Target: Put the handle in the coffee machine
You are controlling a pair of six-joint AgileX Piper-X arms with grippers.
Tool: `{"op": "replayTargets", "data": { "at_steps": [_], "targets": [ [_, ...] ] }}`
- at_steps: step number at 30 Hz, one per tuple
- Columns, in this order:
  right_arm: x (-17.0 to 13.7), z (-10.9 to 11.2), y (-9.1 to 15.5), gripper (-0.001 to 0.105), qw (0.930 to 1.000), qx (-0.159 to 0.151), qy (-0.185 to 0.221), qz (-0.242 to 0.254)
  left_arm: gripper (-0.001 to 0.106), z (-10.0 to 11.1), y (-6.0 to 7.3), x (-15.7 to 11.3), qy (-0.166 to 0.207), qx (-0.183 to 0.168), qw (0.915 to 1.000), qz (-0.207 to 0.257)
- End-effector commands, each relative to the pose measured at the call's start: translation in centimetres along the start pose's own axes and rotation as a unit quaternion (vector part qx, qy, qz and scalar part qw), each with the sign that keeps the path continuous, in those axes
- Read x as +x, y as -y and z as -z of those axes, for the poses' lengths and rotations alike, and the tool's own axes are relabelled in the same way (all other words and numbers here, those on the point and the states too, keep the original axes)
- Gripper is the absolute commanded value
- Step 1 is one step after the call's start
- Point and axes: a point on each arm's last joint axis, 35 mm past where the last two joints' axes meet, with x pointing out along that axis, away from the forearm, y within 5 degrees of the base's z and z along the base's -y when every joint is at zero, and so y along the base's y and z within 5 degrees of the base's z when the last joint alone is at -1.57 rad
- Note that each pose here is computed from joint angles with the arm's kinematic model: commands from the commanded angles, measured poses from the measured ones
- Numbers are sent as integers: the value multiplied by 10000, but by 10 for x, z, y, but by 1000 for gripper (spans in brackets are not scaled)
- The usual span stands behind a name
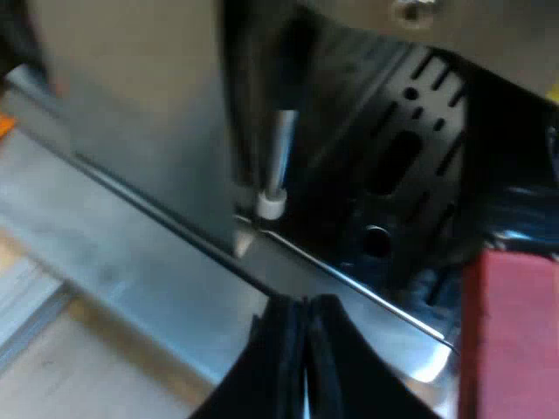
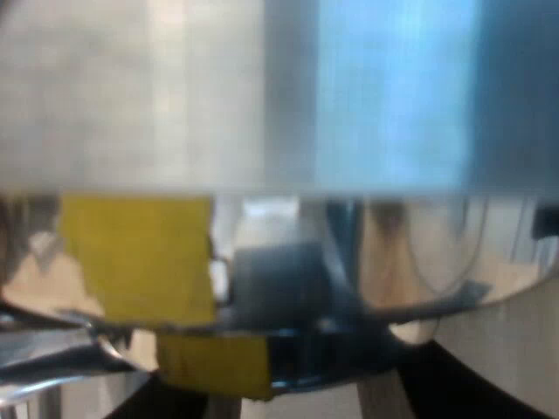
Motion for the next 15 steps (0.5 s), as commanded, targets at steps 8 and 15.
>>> {"op": "replayTargets", "data": {
  "at_steps": [8, 15],
  "targets": [
    [3, -33, 14, 35, 9960, 674, 526, 269, 1, 27, 7, 17, 186, -95, 9986, 491],
    [3, -33, 14, 35, 9960, 674, 526, 269, 1, 22, 16, 10, 325, 52, 9981, 524]
  ]
}}
